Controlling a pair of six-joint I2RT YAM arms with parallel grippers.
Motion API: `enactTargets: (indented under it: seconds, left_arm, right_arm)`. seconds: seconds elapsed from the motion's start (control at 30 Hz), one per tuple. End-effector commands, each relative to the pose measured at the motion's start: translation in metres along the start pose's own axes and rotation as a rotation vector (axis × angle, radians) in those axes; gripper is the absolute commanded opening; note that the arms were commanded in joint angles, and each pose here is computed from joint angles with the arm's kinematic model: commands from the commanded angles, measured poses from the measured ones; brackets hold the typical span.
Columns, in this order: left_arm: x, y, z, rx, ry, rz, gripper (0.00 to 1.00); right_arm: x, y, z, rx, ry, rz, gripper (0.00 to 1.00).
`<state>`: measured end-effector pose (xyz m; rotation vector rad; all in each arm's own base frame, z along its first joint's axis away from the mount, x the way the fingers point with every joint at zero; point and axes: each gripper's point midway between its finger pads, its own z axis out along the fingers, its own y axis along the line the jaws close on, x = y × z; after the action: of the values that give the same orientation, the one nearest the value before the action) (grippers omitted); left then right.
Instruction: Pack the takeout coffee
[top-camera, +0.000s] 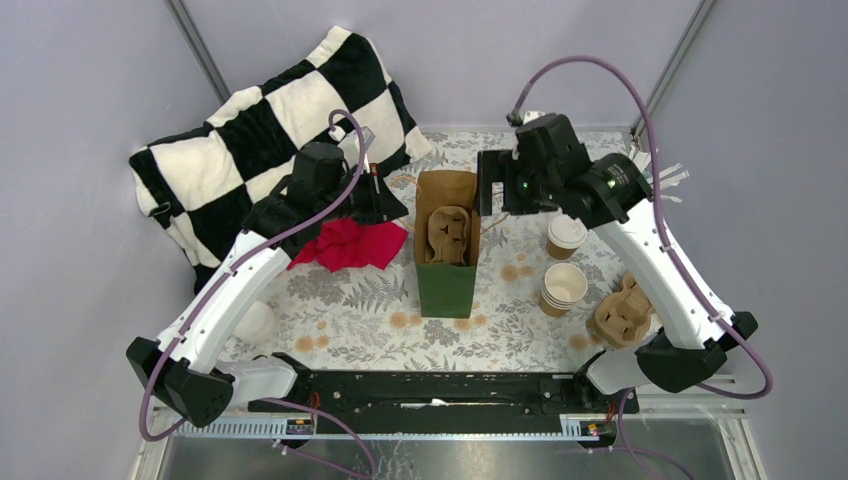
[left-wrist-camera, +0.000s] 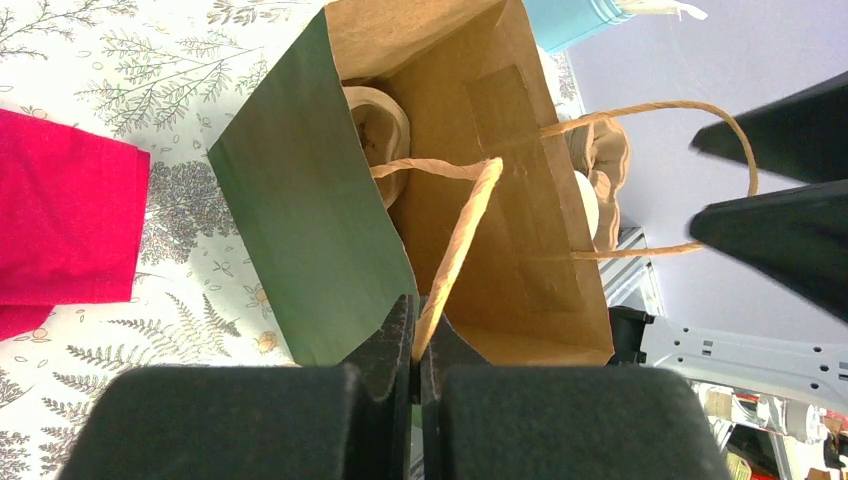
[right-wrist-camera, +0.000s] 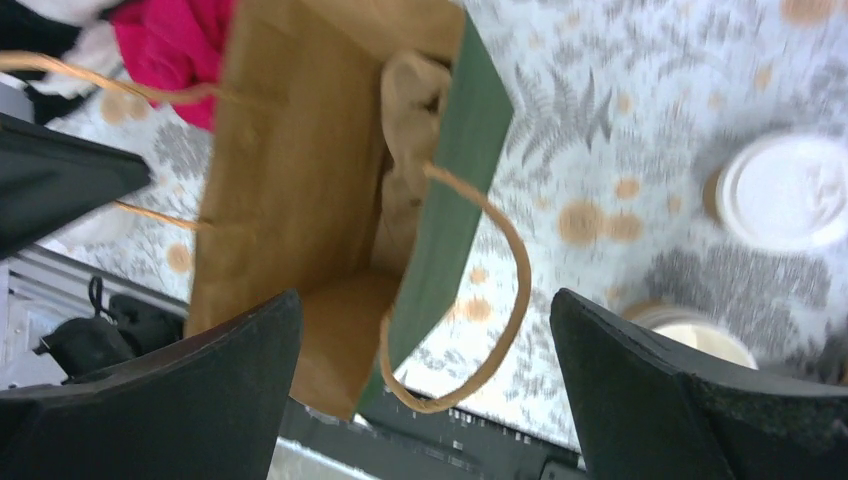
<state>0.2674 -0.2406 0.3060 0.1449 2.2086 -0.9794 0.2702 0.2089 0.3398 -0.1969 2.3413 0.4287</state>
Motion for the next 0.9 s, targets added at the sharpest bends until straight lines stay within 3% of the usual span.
enactTargets:
  seconds: [0.0, 0.1, 0.13, 0.2, 0.3, 0.67, 0.87]
  left_arm:
    - [-0.016, -0.012, -0.003, 0.034, -0.044, 0.02, 0.0]
    - [-0.018, -0.013, -0.004, 0.036, -0.048, 0.02, 0.0]
    - [-0.019, -0.015, -0.005, 0.041, -0.052, 0.022, 0.0]
    - [-0.025, -0.021, -0.008, 0.053, -0.063, 0.028, 0.0]
    - [-0.043, -0.035, -0.017, 0.071, -0.097, 0.035, 0.0]
    - [-0.105, -0.092, -0.064, 0.145, -0.23, 0.084, 0.0]
    - [-0.106, -0.094, -0.066, 0.139, -0.226, 0.05, 0.0]
  right_arm:
    - [0.031, -0.005, 0.007, 0.026, 0.084, 0.139, 0.95]
    - [0.016, 0.013, 0.013, -0.071, 0.015, 0.165, 0.75]
    - [0.01, 0.019, 0.013, -0.1, -0.01, 0.162, 0.63]
    - [-0.008, 0.026, 0.007, -0.135, -0.072, 0.162, 0.26]
    - [-0.035, 0.041, -0.011, -0.216, -0.169, 0.133, 0.0]
    - [-0.081, 0.074, -0.063, -0.378, -0.276, 0.191, 0.0]
    - [-0.087, 0.081, -0.073, -0.42, -0.289, 0.234, 0.0]
